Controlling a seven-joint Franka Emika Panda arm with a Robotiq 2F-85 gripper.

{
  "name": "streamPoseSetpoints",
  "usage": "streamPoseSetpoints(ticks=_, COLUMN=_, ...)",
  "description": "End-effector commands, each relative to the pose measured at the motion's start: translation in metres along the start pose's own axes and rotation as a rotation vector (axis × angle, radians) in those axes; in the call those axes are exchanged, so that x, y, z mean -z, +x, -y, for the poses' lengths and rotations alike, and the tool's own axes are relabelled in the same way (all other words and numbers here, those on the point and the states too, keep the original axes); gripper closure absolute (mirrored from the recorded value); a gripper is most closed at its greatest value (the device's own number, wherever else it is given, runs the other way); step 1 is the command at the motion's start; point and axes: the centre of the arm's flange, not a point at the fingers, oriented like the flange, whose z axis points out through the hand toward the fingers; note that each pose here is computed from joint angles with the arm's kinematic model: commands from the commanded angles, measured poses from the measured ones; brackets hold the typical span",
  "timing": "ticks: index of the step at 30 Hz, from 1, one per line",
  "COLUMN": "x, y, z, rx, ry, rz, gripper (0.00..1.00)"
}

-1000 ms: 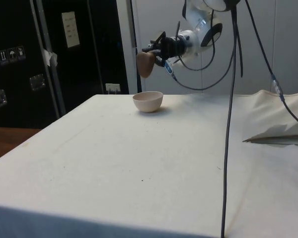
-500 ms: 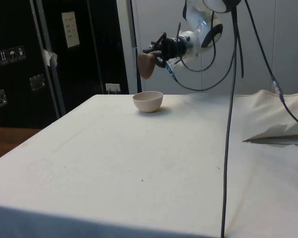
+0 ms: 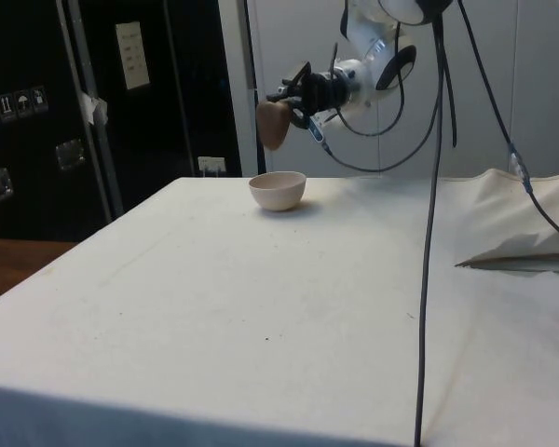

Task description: Pour the coffee beans from the cup into the bowl.

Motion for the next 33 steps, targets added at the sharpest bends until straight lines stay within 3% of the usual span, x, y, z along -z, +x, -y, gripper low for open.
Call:
streamPoseSetpoints(ticks=1, x=-0.002, y=0.0, z=-0.001, rx=-0.005, ry=-0.014, rz=0.005, gripper=0.99)
streamPoseSetpoints(ticks=8, x=-0.011, y=0.0, z=0.005, rx=0.006, ry=-0.056, rz=0.028, gripper=0.99)
streamPoseSetpoints(ticks=9, x=-0.01, y=0.0, z=0.003, rx=0.008, ry=-0.039, rz=0.032, gripper=0.99)
streamPoseSetpoints(ticks=10, x=-0.012, y=-0.001, z=0.006, rx=0.006, ry=-0.06, rz=0.03, gripper=0.99)
streamPoseSetpoints(ticks=16, x=-0.021, y=-0.001, z=0.013, rx=0.019, ry=-0.089, rz=0.051, gripper=0.99)
streamPoseSetpoints(ticks=18, x=-0.023, y=-0.002, z=0.014, rx=0.021, ry=-0.097, rz=0.055, gripper=0.99)
streamPoseSetpoints(ticks=19, x=-0.023, y=-0.001, z=0.013, rx=0.024, ry=-0.083, rz=0.063, gripper=0.99)
streamPoseSetpoints(ticks=20, x=-0.024, y=-0.001, z=0.015, rx=0.023, ry=-0.102, rz=0.058, gripper=0.99)
streamPoseSetpoints(ticks=25, x=-0.032, y=-0.002, z=0.021, rx=0.031, ry=-0.127, rz=0.075, gripper=0.99)
streamPoseSetpoints(ticks=26, x=-0.031, y=-0.001, z=0.018, rx=0.033, ry=-0.11, rz=0.083, gripper=0.99)
streamPoseSetpoints(ticks=27, x=-0.033, y=-0.002, z=0.021, rx=0.032, ry=-0.13, rz=0.078, gripper=0.99)
streamPoseSetpoints(ticks=33, x=-0.041, y=-0.001, z=0.028, rx=0.039, ry=-0.16, rz=0.098, gripper=0.99)
